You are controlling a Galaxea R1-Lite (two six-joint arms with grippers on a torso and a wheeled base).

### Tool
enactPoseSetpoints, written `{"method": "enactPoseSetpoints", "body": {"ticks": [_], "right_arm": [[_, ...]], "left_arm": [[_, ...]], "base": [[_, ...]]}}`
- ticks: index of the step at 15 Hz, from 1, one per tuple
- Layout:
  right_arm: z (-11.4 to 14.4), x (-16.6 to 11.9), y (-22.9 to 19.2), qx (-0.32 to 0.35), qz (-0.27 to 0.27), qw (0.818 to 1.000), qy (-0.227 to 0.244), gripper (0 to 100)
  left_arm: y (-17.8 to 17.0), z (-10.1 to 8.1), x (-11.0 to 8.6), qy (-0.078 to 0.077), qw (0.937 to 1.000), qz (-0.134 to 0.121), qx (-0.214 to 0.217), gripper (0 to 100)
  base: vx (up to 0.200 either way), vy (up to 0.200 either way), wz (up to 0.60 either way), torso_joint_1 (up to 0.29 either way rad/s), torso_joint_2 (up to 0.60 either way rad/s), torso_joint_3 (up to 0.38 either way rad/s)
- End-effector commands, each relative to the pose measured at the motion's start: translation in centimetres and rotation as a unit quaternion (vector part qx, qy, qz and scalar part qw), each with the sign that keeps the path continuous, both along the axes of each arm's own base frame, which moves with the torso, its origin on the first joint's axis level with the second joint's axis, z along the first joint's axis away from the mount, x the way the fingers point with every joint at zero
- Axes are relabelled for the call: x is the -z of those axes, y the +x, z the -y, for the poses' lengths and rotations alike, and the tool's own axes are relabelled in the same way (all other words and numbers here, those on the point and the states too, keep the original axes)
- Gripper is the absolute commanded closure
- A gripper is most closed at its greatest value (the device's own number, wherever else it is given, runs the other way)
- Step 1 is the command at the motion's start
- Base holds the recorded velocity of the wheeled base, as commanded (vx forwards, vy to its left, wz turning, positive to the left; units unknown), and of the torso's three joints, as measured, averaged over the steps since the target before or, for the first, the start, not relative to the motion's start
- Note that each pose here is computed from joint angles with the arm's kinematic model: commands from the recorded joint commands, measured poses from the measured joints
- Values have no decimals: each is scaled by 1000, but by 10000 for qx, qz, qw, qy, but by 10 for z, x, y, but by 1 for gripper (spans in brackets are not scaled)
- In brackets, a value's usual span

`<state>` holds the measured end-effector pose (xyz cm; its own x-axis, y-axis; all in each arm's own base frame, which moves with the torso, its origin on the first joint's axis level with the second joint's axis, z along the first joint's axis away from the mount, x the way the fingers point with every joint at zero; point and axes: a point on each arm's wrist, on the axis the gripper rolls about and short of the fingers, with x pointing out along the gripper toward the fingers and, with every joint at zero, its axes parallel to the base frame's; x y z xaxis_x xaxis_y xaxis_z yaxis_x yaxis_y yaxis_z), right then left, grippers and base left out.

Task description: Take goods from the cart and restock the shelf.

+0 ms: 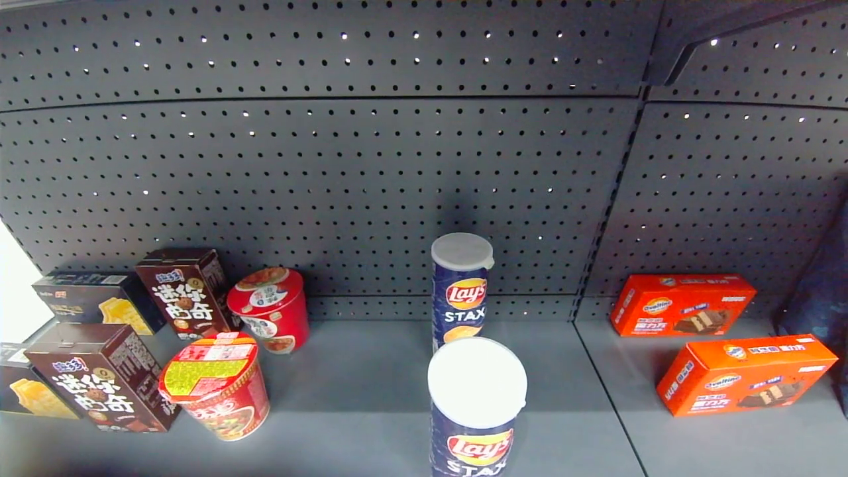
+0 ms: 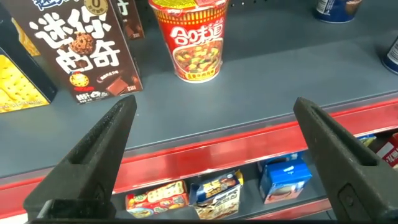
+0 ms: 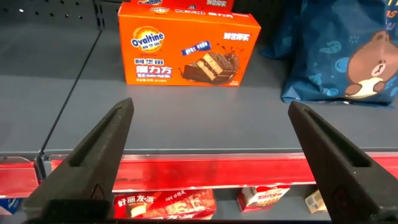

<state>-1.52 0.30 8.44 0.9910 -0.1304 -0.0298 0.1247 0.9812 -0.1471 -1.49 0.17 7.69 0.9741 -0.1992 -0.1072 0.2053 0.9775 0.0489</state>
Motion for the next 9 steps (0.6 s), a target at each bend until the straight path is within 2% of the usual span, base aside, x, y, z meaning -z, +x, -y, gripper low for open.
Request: {"method": "enactPoseSetpoints", "body": {"ticks": [1,9], "right_arm": [[0,0,0,-2,-5,10000,-1,0],[-1,0,0,-312,-21,9995,-97,0]], "left_arm": [[0,0,0,3,10000,1,5,0],[0,0,0,2,10000,1,13,0]], "base": [[0,0,0,0,0,0],[0,0,0,0,0,0]]}}
